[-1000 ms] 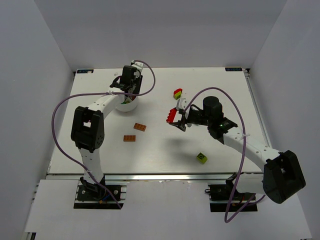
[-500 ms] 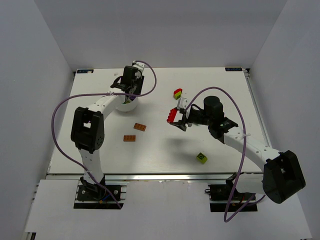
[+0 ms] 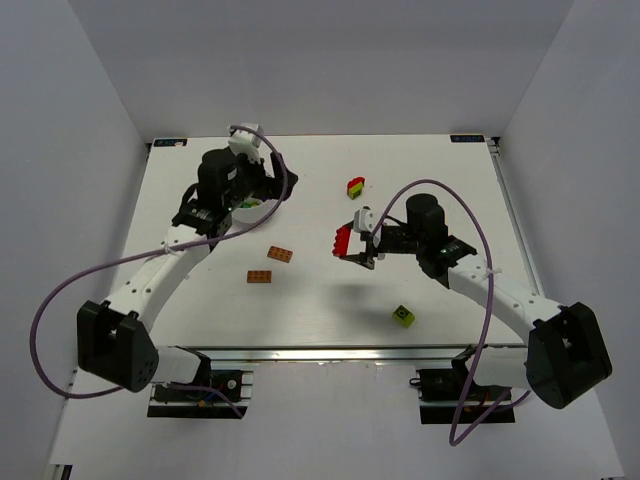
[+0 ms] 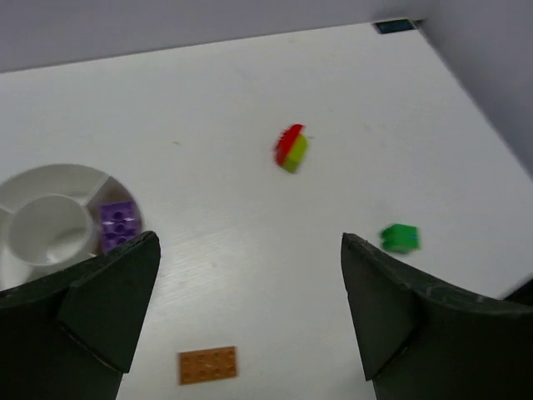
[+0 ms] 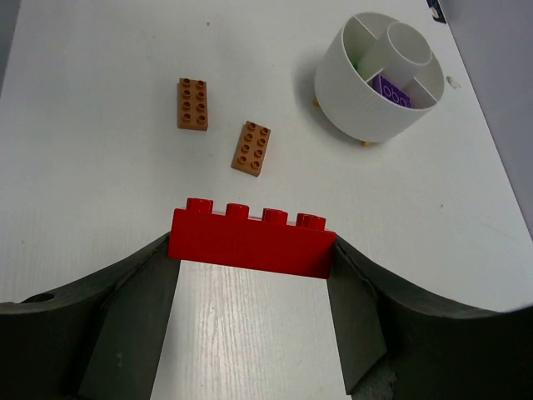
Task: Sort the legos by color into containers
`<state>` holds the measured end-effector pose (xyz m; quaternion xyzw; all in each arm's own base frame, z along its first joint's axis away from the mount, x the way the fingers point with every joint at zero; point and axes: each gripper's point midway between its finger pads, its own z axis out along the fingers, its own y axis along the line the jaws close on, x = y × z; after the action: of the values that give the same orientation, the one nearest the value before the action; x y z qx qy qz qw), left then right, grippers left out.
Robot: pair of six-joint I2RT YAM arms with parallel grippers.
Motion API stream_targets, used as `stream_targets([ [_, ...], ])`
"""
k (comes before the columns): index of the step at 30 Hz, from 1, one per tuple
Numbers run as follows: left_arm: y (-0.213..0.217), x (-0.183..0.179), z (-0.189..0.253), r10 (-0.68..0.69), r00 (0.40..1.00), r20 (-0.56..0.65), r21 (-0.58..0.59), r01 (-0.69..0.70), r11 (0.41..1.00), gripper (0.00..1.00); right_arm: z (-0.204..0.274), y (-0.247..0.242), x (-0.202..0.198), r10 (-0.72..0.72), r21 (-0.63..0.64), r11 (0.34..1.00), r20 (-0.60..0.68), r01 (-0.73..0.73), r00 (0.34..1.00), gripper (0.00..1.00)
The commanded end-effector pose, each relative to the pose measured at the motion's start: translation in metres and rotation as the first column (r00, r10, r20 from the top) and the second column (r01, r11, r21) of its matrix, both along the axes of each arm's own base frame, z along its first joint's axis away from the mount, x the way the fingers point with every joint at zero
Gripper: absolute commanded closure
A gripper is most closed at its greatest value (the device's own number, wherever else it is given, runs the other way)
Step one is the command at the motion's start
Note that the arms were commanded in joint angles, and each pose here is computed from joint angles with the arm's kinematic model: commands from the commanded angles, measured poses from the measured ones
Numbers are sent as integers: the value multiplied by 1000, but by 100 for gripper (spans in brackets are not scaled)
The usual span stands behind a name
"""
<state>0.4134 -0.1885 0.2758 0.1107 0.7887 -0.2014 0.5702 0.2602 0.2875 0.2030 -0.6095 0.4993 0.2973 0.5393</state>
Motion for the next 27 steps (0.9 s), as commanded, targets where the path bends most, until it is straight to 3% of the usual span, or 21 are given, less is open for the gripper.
stream_targets([
  [1,-37,-41,-8,-205,976,-75,-218,185,958,2,18,0,-10,75,22,997,122,-78,990,100],
  [4,-50,-73,-9,-338,939,-62,-313,303,900,5,24,-2,-7,57,23,998,147,-61,987,100],
  [8,-68,-113,-9,-530,847,-34,-433,465,772,24,37,-1,-3,29,45,998,184,-38,982,100],
  [12,-80,-126,-5,-616,788,-24,-539,509,672,34,38,1,1,-14,54,999,192,4,981,100],
  [17,-88,-137,-5,-656,755,-5,-568,537,623,31,33,7,1,-31,48,999,184,22,982,100],
  [27,-100,-146,-17,-685,728,-36,-563,551,616,30,28,25,-9,-6,43,999,196,-2,981,100],
])
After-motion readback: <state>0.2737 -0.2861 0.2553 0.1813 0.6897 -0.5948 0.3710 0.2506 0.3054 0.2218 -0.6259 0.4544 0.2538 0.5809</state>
